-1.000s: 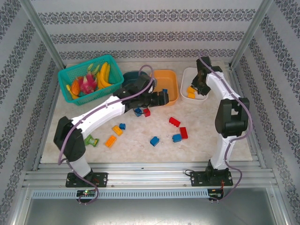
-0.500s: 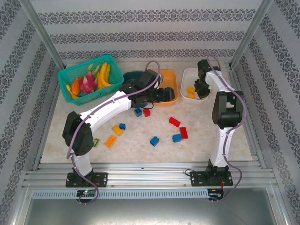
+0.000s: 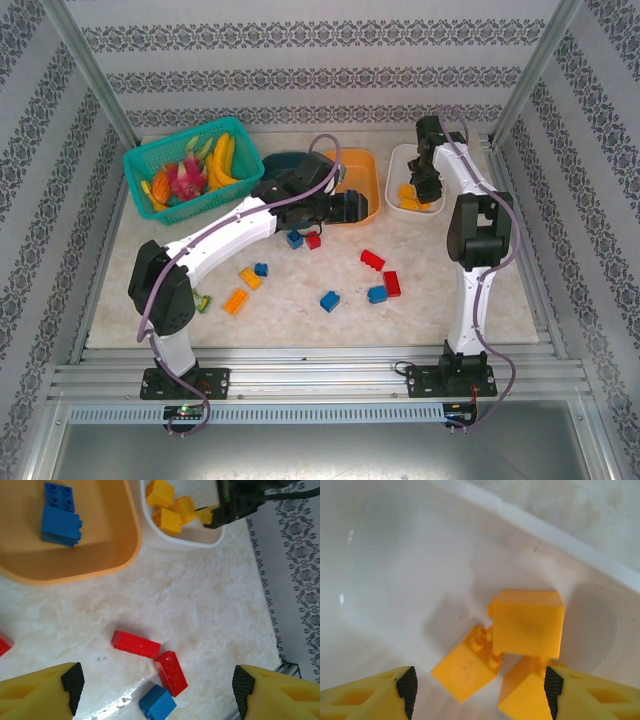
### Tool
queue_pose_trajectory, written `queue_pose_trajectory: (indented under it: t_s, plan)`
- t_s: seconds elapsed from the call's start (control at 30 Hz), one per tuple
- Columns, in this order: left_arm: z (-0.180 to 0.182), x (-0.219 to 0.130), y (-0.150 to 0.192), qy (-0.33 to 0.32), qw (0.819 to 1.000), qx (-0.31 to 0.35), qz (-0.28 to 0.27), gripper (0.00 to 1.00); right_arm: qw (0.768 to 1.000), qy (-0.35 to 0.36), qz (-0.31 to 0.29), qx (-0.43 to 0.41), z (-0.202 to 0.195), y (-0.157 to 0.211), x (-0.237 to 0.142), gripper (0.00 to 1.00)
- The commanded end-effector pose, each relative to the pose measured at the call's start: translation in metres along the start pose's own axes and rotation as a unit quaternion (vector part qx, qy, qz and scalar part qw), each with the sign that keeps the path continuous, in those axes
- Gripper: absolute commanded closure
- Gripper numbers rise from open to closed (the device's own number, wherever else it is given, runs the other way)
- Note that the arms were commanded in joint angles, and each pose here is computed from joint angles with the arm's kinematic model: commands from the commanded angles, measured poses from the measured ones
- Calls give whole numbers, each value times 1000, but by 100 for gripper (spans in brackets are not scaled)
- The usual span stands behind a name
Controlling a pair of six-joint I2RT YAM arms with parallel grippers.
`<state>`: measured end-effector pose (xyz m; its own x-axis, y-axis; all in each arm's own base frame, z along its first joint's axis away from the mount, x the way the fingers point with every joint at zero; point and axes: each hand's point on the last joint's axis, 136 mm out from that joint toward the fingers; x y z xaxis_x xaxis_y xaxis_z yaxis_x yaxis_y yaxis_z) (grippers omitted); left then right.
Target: Sort the legos into containers by color
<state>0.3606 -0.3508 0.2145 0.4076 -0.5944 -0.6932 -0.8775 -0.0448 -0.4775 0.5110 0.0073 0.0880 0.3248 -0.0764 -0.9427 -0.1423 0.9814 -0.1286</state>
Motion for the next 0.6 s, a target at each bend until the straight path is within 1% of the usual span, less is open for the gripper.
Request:
queue_pose_trajectory:
  t_s: [0.0, 0.1, 0.17, 0.2, 0.27, 0.3, 0.37, 0.43, 0.5, 0.53, 0.57]
  plan:
    - [14, -16, 14, -39, 999, -4, 7, 19, 998, -58, -29, -8, 20, -5, -62, 31]
    - [42, -10, 32, -86, 995, -48, 28, 19, 991, -113, -33, -60, 35, 4, -101, 32]
    - [60, -5, 45, -119, 989, -83, 36, 19, 980, -151, -37, -128, 41, 19, -126, 32]
    - [70, -3, 52, -137, 984, -108, 34, 19, 969, -172, -36, -174, 40, 30, -140, 32]
    - [89, 0, 60, -170, 974, -144, 24, 18, 940, -221, -34, -259, 33, 54, -164, 31]
    - [98, 1, 63, -188, 969, -159, 19, 18, 920, -249, -29, -303, 22, 69, -174, 30]
    - [109, 6, 68, -215, 960, -178, 12, 17, 870, -321, 2, -374, -1, 102, -193, 29]
    - [118, 12, 72, -242, 951, -190, 9, 16, 818, -378, 49, -431, -41, 135, -209, 27]
    - [124, 20, 75, -259, 944, -203, 7, 14, 782, -397, 88, -472, -84, 159, -217, 26]
    - [128, 26, 79, -265, 940, -214, 8, 12, 770, -397, 104, -488, -108, 168, -217, 25]
    - [131, 31, 81, -268, 937, -223, 9, 12, 763, -397, 117, -496, -127, 173, -217, 25]
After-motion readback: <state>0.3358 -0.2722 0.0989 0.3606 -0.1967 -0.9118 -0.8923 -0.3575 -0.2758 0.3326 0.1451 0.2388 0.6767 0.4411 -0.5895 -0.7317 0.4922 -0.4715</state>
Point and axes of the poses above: each hand's point on the last joint's axis, 136 mm out from that joint toward the fingers, its own x axis out along the fingers, its own z axis along the line the jaws close on, y = z × x, and after that the axes turned 1 degree about x, right-handed
